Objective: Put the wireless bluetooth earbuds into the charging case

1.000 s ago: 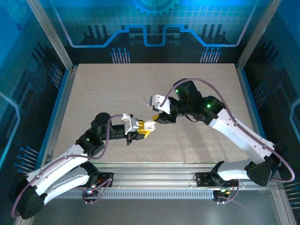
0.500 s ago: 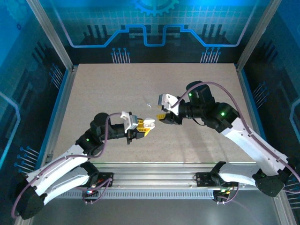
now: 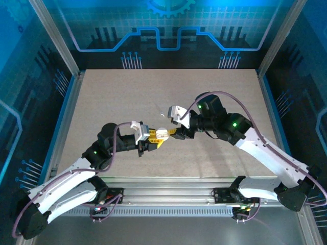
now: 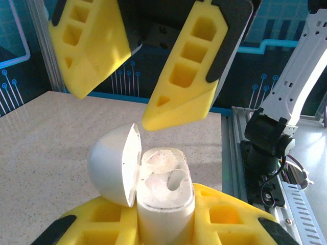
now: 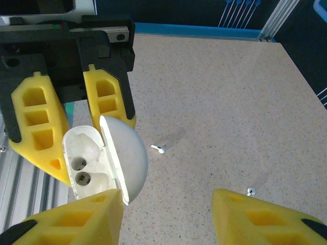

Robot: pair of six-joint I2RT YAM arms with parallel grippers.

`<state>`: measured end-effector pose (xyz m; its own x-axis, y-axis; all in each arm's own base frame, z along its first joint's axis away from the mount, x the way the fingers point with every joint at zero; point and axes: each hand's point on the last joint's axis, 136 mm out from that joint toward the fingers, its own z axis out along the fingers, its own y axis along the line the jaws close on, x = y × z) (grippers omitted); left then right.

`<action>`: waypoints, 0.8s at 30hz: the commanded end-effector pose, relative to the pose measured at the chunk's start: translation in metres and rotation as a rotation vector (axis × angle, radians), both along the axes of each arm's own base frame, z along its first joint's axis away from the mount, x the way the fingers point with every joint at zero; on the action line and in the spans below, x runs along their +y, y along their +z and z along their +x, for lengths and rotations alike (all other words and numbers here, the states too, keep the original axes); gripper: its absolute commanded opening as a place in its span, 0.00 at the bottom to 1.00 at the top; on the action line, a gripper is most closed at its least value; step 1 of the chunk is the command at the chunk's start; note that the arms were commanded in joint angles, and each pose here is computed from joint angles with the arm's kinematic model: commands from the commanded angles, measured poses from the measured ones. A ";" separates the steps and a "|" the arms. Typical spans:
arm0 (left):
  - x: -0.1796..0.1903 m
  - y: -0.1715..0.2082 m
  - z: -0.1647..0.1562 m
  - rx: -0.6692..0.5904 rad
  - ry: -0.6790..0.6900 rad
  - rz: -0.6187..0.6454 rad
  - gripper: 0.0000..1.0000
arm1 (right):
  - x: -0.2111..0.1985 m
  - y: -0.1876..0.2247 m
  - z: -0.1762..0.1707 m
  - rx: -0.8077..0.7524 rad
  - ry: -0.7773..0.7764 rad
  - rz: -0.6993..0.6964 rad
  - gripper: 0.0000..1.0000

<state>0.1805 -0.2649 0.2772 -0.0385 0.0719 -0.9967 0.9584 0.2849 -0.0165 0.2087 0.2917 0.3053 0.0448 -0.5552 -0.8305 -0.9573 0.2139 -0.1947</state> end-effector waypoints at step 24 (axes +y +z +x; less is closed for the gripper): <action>-0.001 0.010 -0.007 -0.037 -0.031 -0.027 0.22 | 0.009 0.007 0.026 -0.025 -0.081 0.030 0.48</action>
